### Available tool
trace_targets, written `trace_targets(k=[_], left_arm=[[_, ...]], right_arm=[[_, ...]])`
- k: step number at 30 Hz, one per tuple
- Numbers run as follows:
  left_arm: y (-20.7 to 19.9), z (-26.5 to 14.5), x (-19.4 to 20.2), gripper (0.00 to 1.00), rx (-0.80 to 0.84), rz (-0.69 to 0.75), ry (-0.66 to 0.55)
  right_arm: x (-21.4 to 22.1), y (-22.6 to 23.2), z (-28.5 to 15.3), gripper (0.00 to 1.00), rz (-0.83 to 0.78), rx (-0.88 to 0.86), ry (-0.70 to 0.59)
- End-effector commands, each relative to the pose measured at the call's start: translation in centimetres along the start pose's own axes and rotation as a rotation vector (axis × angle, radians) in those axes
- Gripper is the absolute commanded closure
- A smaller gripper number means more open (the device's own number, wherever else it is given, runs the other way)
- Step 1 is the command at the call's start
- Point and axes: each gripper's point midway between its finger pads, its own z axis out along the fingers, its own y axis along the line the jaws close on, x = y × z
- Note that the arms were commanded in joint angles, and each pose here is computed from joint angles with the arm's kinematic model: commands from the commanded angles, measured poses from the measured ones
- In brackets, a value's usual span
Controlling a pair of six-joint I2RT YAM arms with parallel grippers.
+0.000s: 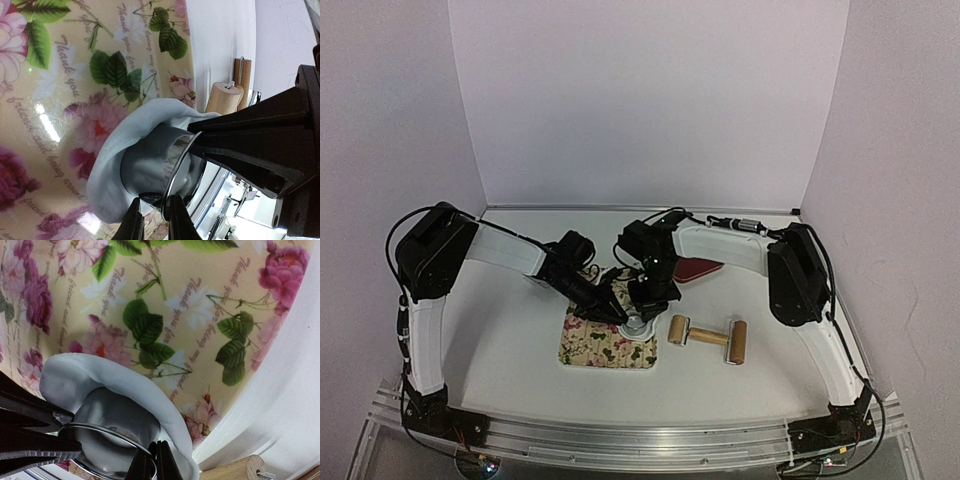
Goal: Roll out the dumpling wrappers from the dough
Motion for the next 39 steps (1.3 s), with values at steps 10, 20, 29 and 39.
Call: trace_targets(k=[10,20,29,39], left_arm=[[10.7,2.9,5.2,0.88,-0.335,-0.166,0.144],[11.3,3.3,5.2,0.89,-0.347,-0.178,0.16],[12.6,3.1,5.5,0.9,-0.412,-0.2,0.163],[10.0,2.1,3.3,0.85,-0.375,-0.149,0.099]], right_arm=[[7.6,-3.0,8.9,1.0,-0.051,0.085,0.311],[7.1,-3.0,8.9,1.0,-0.072,0.09,0.3],[5.1,-1.1,7.3,1.0,-0.088,0.036,0.246],[4.1,-1.0,6.6,1.0,-0.099,0.051,0.22]])
